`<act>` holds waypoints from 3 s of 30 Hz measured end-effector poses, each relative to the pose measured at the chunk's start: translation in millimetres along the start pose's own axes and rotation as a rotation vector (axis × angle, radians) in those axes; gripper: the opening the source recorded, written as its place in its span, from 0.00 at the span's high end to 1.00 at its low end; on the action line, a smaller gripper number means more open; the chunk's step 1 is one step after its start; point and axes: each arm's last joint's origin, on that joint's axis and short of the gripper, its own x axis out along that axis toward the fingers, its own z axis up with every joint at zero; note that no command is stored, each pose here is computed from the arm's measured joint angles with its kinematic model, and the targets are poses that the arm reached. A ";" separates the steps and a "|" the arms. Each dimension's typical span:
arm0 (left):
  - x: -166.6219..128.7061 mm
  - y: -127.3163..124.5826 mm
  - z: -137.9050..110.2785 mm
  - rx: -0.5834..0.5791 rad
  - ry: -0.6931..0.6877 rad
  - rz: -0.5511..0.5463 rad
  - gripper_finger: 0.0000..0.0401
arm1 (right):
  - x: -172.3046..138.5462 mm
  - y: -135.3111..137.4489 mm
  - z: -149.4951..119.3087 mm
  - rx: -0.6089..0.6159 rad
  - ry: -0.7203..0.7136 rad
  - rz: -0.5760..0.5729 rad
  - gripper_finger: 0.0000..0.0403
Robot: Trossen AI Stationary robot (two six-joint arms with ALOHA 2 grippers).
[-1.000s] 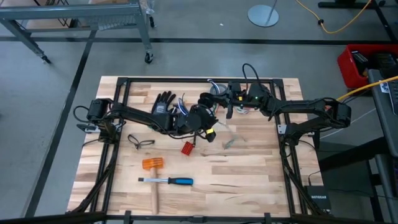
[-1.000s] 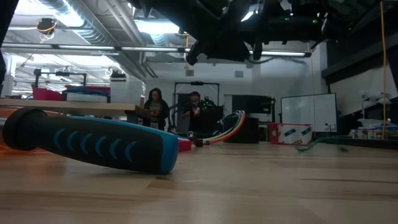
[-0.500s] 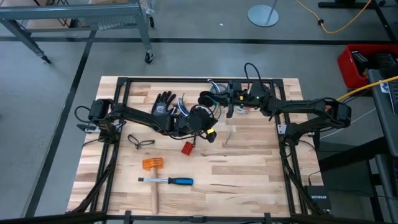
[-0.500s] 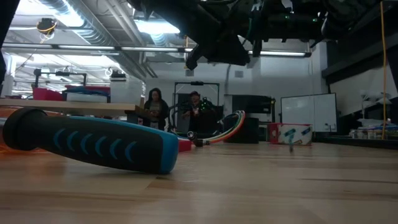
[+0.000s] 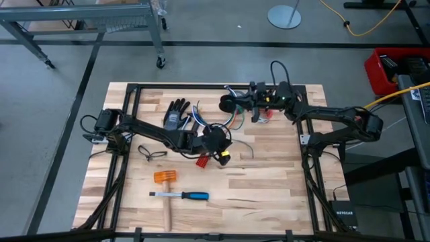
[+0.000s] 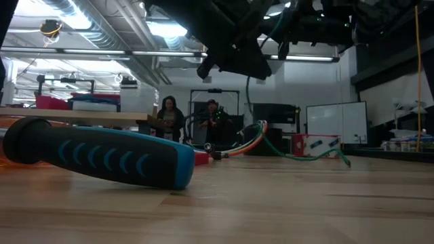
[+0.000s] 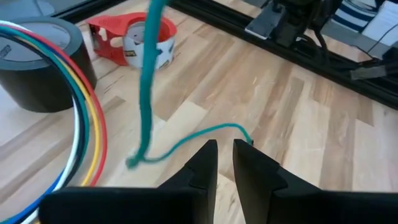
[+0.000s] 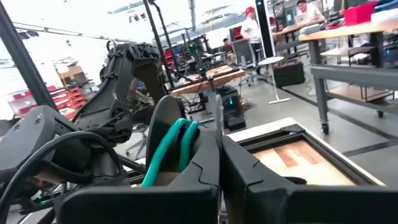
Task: Coil cords
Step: Coil the green wire into the black spool
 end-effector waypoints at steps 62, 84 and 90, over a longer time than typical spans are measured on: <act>24.4 16.4 -25.0 -0.096 0.067 0.182 1.00 | -9.1 7.8 5.4 -0.012 0.095 0.355 1.00; -13.4 36.8 -12.3 -0.201 0.200 0.320 1.00 | -24.5 -5.4 -51.8 0.073 0.564 0.140 1.00; -7.2 53.0 -4.2 -0.233 0.201 0.346 1.00 | -27.5 -5.3 -56.6 0.079 0.612 0.122 1.00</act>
